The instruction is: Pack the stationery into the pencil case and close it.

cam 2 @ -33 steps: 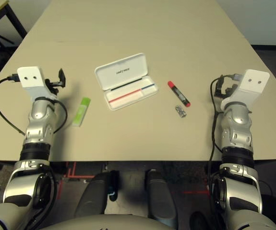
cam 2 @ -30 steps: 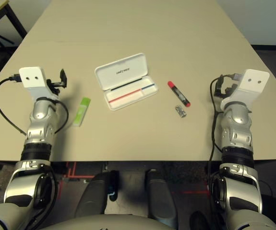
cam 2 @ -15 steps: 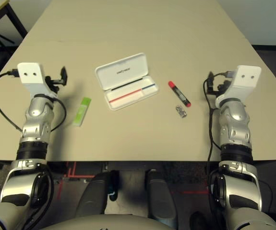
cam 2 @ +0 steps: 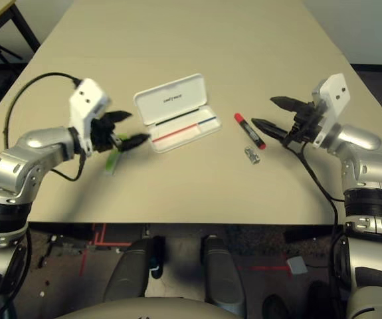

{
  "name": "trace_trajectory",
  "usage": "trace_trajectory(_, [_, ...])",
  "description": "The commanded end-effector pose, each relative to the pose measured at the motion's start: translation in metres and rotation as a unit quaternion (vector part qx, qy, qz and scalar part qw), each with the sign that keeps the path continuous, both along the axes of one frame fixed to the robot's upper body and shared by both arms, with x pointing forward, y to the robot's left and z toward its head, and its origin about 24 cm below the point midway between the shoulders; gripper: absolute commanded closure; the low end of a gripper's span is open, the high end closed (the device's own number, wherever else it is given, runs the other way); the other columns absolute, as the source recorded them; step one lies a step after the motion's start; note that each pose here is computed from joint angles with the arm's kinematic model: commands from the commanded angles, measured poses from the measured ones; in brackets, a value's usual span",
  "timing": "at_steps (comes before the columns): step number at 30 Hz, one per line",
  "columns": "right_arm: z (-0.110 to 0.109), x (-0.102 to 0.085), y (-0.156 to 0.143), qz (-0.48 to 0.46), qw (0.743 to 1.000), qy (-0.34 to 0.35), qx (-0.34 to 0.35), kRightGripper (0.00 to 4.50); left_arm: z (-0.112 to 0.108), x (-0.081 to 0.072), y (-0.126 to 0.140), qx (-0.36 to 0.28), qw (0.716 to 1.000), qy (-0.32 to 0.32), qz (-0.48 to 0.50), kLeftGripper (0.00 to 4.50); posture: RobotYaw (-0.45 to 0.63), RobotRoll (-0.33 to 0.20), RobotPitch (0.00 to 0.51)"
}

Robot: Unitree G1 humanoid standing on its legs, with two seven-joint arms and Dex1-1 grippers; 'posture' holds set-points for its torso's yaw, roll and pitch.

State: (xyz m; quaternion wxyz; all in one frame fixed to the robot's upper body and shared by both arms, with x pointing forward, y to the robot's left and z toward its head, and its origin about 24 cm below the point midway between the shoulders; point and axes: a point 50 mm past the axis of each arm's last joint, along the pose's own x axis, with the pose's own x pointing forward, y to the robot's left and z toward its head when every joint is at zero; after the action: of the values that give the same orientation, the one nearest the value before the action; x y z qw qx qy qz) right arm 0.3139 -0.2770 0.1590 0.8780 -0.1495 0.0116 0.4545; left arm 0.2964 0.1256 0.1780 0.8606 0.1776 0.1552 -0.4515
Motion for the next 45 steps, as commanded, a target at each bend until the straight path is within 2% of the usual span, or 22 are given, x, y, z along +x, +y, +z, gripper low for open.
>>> trace_trajectory(1, [-0.003, -0.001, -0.002, 0.038, 0.998, 0.010, -0.042, 0.00, -0.013, 0.001, -0.016, 0.051, 0.998, 0.035, -0.025, 0.02, 0.13, 0.000, 0.183])
trace_trajectory(4, [-0.004, 0.000, -0.002, 0.052, 0.997, 0.012, -0.055, 0.00, -0.018, 0.004, -0.026, 0.082, 0.994, 0.056, -0.039, 0.02, 0.12, 0.000, 0.181])
trace_trajectory(10, [-0.004, -0.004, -0.004, 0.073, 0.995, 0.016, -0.063, 0.00, -0.025, 0.025, -0.049, 0.116, 0.990, 0.064, -0.038, 0.02, 0.10, 0.000, 0.183])
trace_trajectory(19, [0.004, -0.010, -0.015, 0.057, 0.996, 0.009, -0.067, 0.00, -0.045, 0.039, -0.056, 0.160, 0.983, 0.081, -0.045, 0.02, 0.07, 0.000, 0.186])
trace_trajectory(22, [0.007, -0.010, -0.017, 0.050, 0.996, 0.005, -0.067, 0.00, -0.052, 0.041, -0.055, 0.173, 0.980, 0.087, -0.053, 0.62, 0.07, 0.000, 0.186])
trace_trajectory(32, [0.014, -0.009, -0.023, 0.005, 0.999, 0.000, -0.039, 0.00, -0.049, 0.044, -0.054, 0.182, 0.977, 0.041, -0.099, 4.48, 0.06, 0.000, 0.182])
trace_trajectory(37, [0.016, -0.006, -0.027, -0.025, 0.999, 0.000, -0.021, 0.00, -0.043, 0.044, -0.054, 0.175, 0.977, 0.014, -0.122, 4.48, 0.08, 0.000, 0.184])
trace_trajectory(43, [0.021, 0.000, -0.033, -0.085, 0.996, 0.009, 0.012, 0.00, -0.033, 0.032, -0.050, 0.174, 0.963, -0.029, -0.202, 4.48, 0.08, 0.000, 0.187])
trace_trajectory(45, [0.021, 0.001, -0.036, -0.114, 0.993, 0.019, 0.004, 0.00, -0.028, 0.027, -0.047, 0.168, 0.959, -0.039, -0.223, 4.48, 0.08, 0.000, 0.187])
